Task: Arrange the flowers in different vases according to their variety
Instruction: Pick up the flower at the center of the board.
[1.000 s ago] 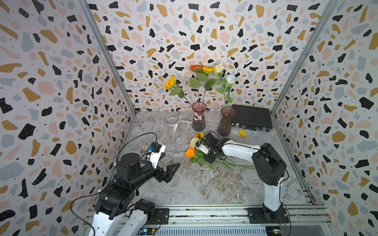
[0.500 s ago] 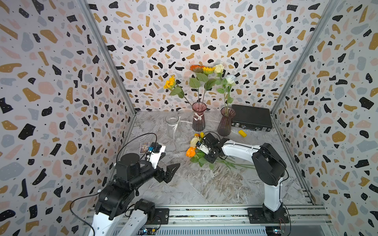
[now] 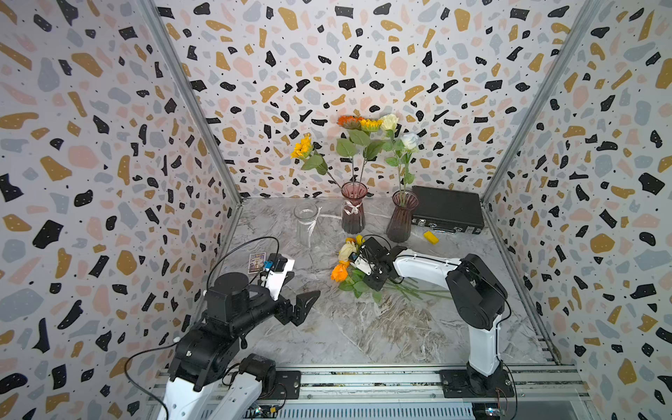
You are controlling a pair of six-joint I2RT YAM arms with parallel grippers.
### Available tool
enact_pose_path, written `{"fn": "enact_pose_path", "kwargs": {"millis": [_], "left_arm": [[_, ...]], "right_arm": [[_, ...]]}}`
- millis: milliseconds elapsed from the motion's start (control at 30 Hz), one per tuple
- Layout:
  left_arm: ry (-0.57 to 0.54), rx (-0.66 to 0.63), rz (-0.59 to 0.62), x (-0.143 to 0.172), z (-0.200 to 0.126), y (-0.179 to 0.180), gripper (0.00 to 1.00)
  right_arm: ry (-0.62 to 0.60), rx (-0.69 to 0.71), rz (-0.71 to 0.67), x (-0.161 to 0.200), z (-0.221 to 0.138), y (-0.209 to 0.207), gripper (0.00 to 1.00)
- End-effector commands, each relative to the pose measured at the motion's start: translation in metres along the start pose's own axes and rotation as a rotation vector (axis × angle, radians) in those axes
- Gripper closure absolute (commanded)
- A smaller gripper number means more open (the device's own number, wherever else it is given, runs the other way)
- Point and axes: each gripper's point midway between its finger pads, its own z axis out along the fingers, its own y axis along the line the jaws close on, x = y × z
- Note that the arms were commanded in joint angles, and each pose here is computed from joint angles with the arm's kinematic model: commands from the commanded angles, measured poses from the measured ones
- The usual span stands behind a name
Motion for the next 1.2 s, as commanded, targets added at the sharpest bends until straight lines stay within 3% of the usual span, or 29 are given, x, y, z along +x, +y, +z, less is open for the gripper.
{"fn": "enact_pose_path", "kwargs": {"millis": [0,100,267,400,567,900,1167], "left_arm": [[-0.031,-0.002,0.029,-0.009,-0.005,-0.003,0.00],[-0.026,-0.002,0.027,-0.008,-0.004,-0.002,0.00],[-0.023,0.000,0.023,-0.007,-0.003,-0.002,0.00],[-0.024,-0.003,0.026,-0.007,-0.004,-0.002,0.00],[-0.026,-0.006,0.030,-0.008,-0.005,-0.002,0.00],[-0.031,-0.012,0.039,-0.007,-0.008,-0.002,0.00],[-0.045,-0.090,0.095,-0.011,-0.022,0.004,0.01]], "right_arm": [[0.018,0.011,0.002,0.001,0.004,-0.001,0.68],[0.021,0.021,0.004,0.001,0.008,-0.003,0.73],[0.028,0.060,0.016,0.003,0.016,-0.009,0.93],[0.001,0.090,0.038,0.003,0.010,-0.013,0.99],[-0.075,0.107,0.065,-0.008,-0.020,-0.018,1.00],[-0.286,0.094,0.121,-0.035,-0.115,-0.021,1.00],[-0.362,0.097,0.149,-0.038,-0.157,-0.024,1.00]]}}
